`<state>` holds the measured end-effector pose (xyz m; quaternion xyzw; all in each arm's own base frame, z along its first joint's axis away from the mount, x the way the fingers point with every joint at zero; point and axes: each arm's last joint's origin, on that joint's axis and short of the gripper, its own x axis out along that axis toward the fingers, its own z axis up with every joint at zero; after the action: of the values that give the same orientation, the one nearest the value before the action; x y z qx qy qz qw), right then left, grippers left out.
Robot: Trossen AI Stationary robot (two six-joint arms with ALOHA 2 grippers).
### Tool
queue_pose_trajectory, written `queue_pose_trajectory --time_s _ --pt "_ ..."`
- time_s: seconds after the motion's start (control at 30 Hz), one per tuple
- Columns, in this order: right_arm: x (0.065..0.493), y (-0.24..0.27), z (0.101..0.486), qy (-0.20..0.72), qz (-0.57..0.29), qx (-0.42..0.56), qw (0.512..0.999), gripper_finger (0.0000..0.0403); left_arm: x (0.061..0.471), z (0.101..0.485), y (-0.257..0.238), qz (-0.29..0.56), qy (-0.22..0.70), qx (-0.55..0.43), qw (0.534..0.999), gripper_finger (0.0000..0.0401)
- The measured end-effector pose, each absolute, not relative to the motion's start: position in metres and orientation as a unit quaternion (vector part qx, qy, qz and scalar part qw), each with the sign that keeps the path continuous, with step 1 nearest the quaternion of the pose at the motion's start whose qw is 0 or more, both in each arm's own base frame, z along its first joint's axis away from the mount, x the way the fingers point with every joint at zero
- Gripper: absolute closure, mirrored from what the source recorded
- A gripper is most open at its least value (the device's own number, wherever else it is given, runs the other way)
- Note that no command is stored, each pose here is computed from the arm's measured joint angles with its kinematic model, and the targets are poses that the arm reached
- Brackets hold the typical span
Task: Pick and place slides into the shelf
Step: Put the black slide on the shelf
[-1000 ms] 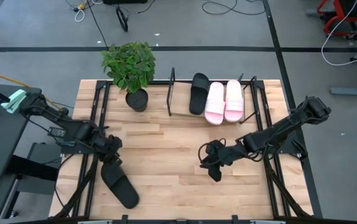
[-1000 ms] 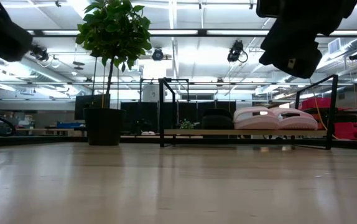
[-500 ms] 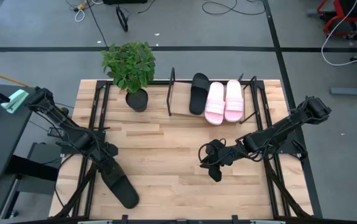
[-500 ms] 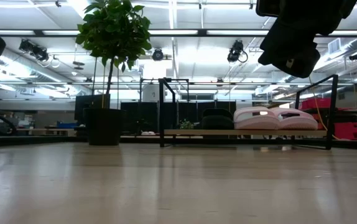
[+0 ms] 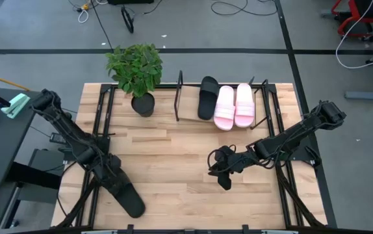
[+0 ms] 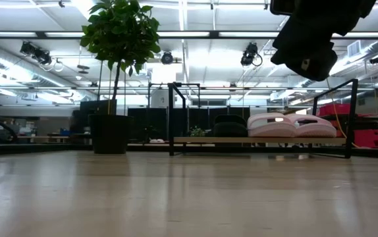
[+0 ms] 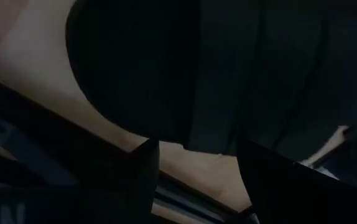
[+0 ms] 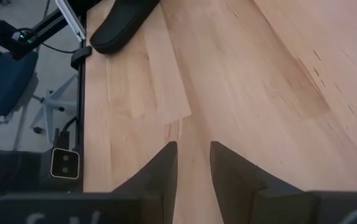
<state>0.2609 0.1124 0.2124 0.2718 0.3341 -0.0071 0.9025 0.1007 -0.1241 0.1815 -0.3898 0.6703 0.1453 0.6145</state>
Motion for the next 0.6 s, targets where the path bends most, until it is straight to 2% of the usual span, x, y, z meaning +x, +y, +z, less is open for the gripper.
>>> queue_pose_trajectory --time_s 0.2,0.4,0.6 --pt "0.262 0.113 0.214 0.328 -0.004 0.275 0.904 0.0302 0.098 0.165 -0.125 0.126 0.65 -0.418 0.622 0.019" --pt "0.262 0.113 0.214 0.324 -0.009 0.277 0.904 0.0302 0.1 0.164 -0.127 0.103 0.643 -0.429 0.627 0.0206" --pt "0.262 0.112 0.214 0.321 -0.014 0.276 0.906 0.0302 0.105 0.165 -0.127 0.085 0.612 -0.42 0.664 0.0219"
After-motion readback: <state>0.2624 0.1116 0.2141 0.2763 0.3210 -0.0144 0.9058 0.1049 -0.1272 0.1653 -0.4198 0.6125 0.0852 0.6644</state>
